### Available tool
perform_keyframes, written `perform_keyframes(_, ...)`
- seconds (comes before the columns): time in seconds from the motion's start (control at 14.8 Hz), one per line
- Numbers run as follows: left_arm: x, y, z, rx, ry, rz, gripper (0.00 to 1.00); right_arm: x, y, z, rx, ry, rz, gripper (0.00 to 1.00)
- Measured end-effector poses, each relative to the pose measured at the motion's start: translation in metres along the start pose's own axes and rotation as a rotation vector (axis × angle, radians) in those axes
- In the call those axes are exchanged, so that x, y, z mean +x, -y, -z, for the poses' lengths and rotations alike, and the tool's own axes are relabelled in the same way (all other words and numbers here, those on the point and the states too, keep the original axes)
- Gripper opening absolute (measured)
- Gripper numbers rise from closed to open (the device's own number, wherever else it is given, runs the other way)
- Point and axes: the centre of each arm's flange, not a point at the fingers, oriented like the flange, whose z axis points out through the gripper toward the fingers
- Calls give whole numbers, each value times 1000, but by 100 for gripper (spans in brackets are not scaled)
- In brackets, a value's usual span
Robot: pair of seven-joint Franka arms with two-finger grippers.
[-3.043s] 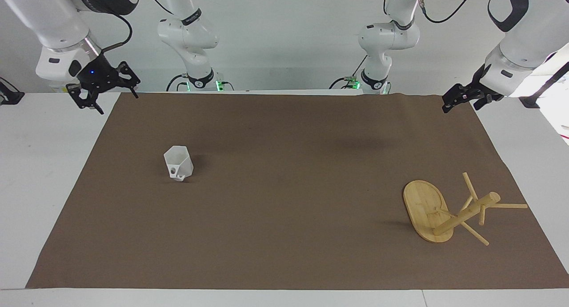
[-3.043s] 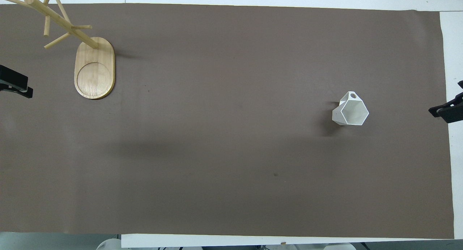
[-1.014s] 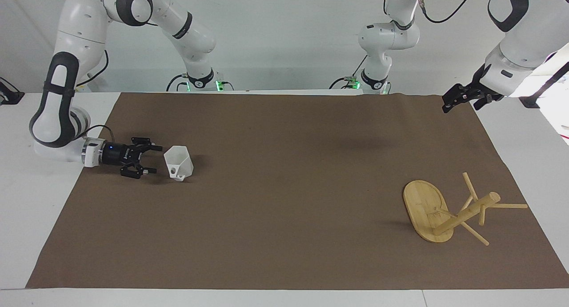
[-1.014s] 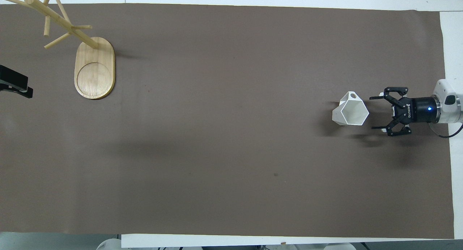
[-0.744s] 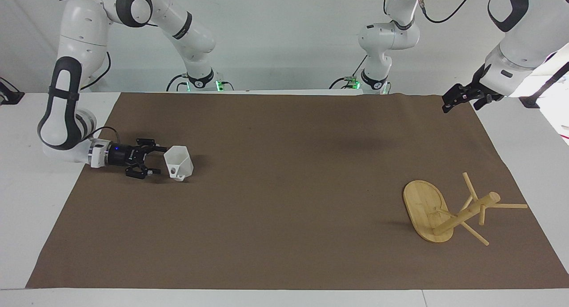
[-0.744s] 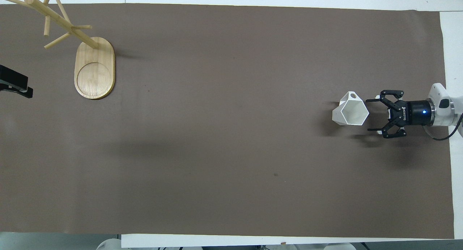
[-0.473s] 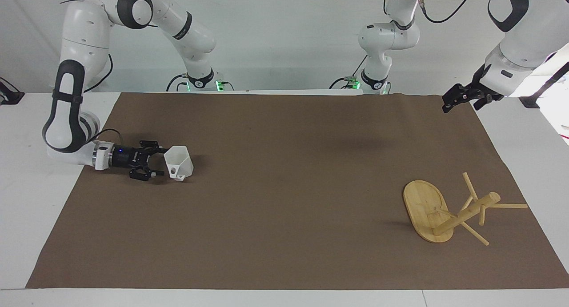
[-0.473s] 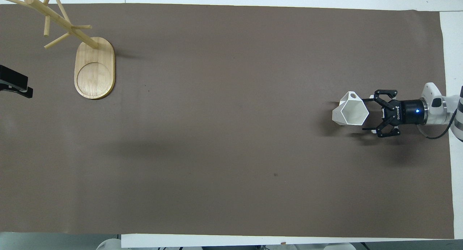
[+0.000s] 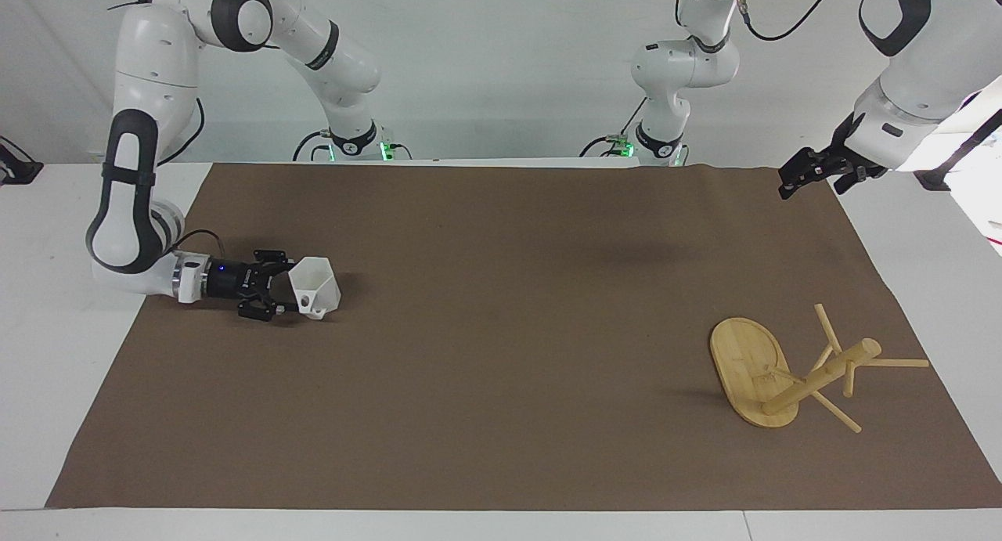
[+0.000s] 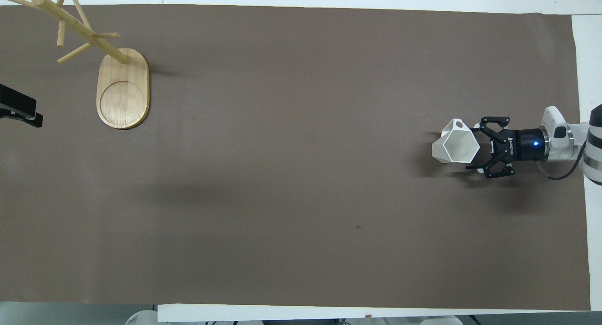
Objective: Hang cup on rack
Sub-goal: 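Close the right gripper on the white cup, then carry the cup toward the center while the left gripper reaches toward it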
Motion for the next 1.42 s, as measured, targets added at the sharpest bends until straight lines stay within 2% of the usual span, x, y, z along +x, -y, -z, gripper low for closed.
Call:
perform_keyframes(0.34, 0, 0, 0, 0, 0, 0, 100, 2, -3, -10, 15, 6, 4, 100)
perform_keyframes(0.88, 0, 0, 0, 0, 0, -1, 100, 6, -8, -38, 31, -20, 1, 100)
perform_keyframes(0.95, 0, -1, 0, 0, -1, -3, 100, 6, -8, -39, 33, -21, 1, 93)
perform_keyframes(1.01, 0, -3, 0, 1, -1, -8, 100, 6, -8, -40, 35, -21, 1, 93)
perform_keyframes(1.15, 0, -7, 0, 1, -5, -17, 100, 6, -8, -40, 34, -21, 2, 78)
perform_keyframes(1.42, 5, -4, 4, -1, -44, -12, 100, 21, -20, -60, 56, -33, 14, 78)
